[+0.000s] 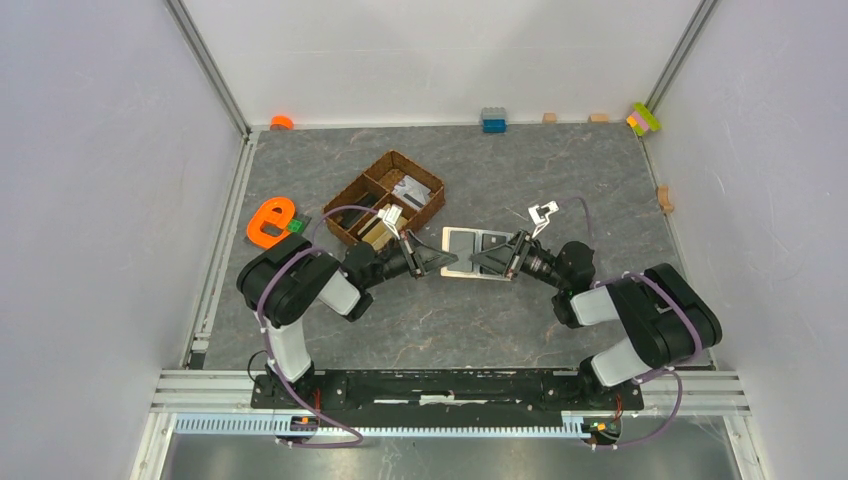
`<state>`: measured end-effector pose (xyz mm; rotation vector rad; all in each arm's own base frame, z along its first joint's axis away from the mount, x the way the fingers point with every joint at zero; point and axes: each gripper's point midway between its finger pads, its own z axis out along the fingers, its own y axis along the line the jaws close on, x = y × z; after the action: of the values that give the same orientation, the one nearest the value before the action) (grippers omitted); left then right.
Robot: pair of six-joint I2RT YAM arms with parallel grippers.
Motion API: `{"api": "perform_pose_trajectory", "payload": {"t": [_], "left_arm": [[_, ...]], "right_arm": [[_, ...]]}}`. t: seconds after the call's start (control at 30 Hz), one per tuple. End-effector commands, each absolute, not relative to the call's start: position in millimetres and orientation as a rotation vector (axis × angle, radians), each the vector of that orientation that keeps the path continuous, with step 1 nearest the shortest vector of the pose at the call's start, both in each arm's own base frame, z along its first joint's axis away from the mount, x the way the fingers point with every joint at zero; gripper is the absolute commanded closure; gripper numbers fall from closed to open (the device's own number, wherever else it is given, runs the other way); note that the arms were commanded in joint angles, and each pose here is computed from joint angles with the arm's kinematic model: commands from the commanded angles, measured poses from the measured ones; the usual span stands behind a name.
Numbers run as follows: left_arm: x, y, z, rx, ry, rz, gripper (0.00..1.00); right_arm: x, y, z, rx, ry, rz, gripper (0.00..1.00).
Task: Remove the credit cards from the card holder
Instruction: Remove the credit card from the card holder.
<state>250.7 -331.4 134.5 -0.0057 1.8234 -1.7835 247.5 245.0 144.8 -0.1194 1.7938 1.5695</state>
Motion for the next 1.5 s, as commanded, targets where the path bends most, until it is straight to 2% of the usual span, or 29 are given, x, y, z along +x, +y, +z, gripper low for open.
{"api": "perform_pose_trajectory", "payload": {"t": [0.0, 0.13, 0.27, 0.43, 0.57, 0.7, 0.73, 0.83, 0.9, 0.97, 1.03, 1.1, 1.23, 1.37, 1.47], "left_arm": [[237.8, -338.2, 163.9, 0.088, 1.733, -1.873, 0.98], [235.7, -338.1, 169.9, 0.101, 1.720, -1.887, 0.98], [231.1, -340.2, 179.6, 0.137, 1.698, -1.912, 0.98], [224.6, -347.1, 183.9, 0.172, 1.694, -1.943, 0.98], [227.5, -343.4, 182.4, 0.146, 1.694, -1.925, 0.97], [229.4, -338.6, 183.5, 0.142, 1.686, -1.911, 0.87], [229.1, -338.1, 183.7, 0.144, 1.685, -1.910, 0.84], [229.1, -337.2, 183.8, 0.151, 1.683, -1.906, 0.71], [229.1, -337.4, 183.6, 0.155, 1.682, -1.905, 0.69], [230.2, -337.7, 182.4, 0.155, 1.685, -1.903, 0.75], [231.6, -337.4, 180.6, 0.150, 1.690, -1.901, 0.87], [233.5, -335.9, 178.7, 0.138, 1.696, -1.897, 0.97], [234.2, -330.7, 182.1, 0.131, 1.684, -1.887, 0.98], [234.3, -326.0, 183.9, 0.125, 1.676, -1.877, 0.98], [235.0, -326.0, 182.6, 0.121, 1.682, -1.881, 0.98]], "right_arm": [[210.3, 251.9, 213.9, -0.309, 1.497, 1.803, 0.71], [202.9, 253.3, 224.5, -0.352, 1.449, 1.854, 0.74], [206.9, 262.8, 218.8, -0.371, 1.484, 1.872, 0.69], [205.2, 269.6, 219.8, -0.389, 1.482, 1.889, 0.69], [202.8, 266.2, 223.3, -0.381, 1.467, 1.891, 0.76], [206.3, 260.5, 223.2, -0.358, 1.464, 1.875, 0.98], [207.3, 259.9, 222.3, -0.353, 1.466, 1.871, 1.00], [209.6, 260.6, 218.0, -0.350, 1.484, 1.861, 1.00], [210.4, 261.4, 214.9, -0.354, 1.500, 1.853, 1.00], [211.8, 261.8, 210.7, -0.354, 1.519, 1.835, 0.99], [212.8, 262.0, 208.7, -0.361, 1.528, 1.816, 0.94], [212.4, 261.4, 207.9, -0.364, 1.533, 1.805, 0.83], [209.7, 258.1, 211.4, -0.364, 1.516, 1.799, 0.76], [208.3, 252.6, 215.3, -0.352, 1.492, 1.805, 0.80], [206.5, 250.7, 217.6, -0.351, 1.480, 1.814, 0.79]]}}
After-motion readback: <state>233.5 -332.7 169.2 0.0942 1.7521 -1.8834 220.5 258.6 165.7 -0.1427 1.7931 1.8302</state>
